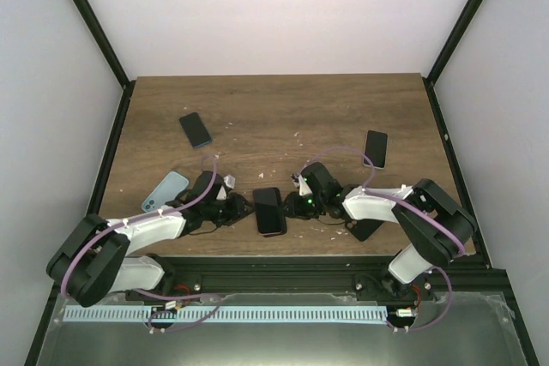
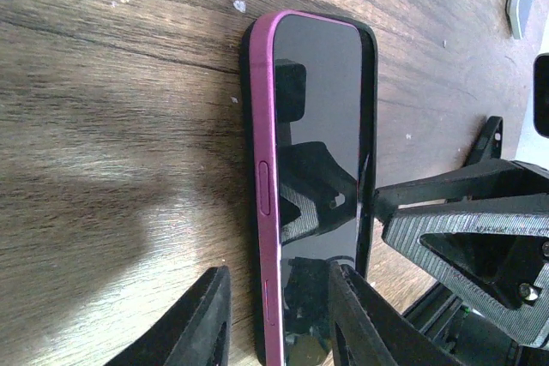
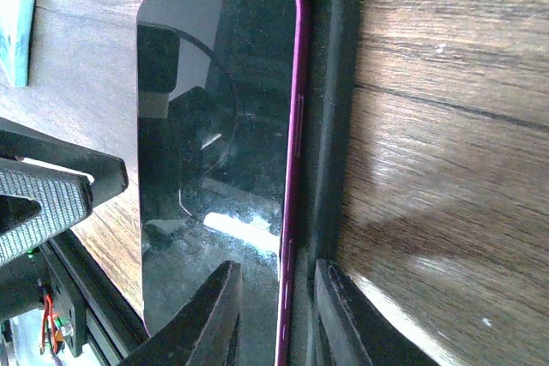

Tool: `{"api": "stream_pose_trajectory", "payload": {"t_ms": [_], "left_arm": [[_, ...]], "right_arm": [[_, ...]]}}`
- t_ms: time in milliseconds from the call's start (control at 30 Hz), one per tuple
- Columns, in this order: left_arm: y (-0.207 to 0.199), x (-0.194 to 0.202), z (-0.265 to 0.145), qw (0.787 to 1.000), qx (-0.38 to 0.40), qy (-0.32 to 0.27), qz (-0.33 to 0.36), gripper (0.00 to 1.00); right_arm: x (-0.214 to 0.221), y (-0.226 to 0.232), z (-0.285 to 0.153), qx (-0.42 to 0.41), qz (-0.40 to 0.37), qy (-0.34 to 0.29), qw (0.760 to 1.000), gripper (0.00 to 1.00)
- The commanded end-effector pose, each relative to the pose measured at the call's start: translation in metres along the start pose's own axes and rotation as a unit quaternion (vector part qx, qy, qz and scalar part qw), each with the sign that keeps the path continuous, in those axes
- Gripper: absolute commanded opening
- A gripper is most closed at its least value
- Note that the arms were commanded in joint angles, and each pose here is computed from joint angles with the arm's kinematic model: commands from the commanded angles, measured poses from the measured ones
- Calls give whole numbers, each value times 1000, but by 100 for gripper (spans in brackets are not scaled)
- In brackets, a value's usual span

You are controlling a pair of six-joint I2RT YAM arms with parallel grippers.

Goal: Put the phone into the phone case

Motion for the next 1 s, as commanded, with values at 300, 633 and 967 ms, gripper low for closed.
{"api": "stream_pose_trajectory", "payload": {"t_ms": [300, 633, 967], "left_arm": [[-9, -4, 8, 1000, 11, 7, 10, 31], [-15, -5, 17, 1000, 14, 17, 11, 23], [-23, -1, 26, 999, 16, 30, 17, 16]], "right_arm": [[9, -5, 2, -9, 9, 5, 1000, 24], [8, -3, 3, -22, 6, 2, 1000, 23], [10, -2, 4, -30, 9, 3, 999, 23]]}}
Point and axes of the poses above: each gripper's point midway between its finger pads, its own z axis out along the fingers, its own y axis along the line the jaws close on, x = y × z, the point moved 4 cm from there along -z, back along the fingers, and after that the axes turned 1 degree about -z, right-handed, at the moved point
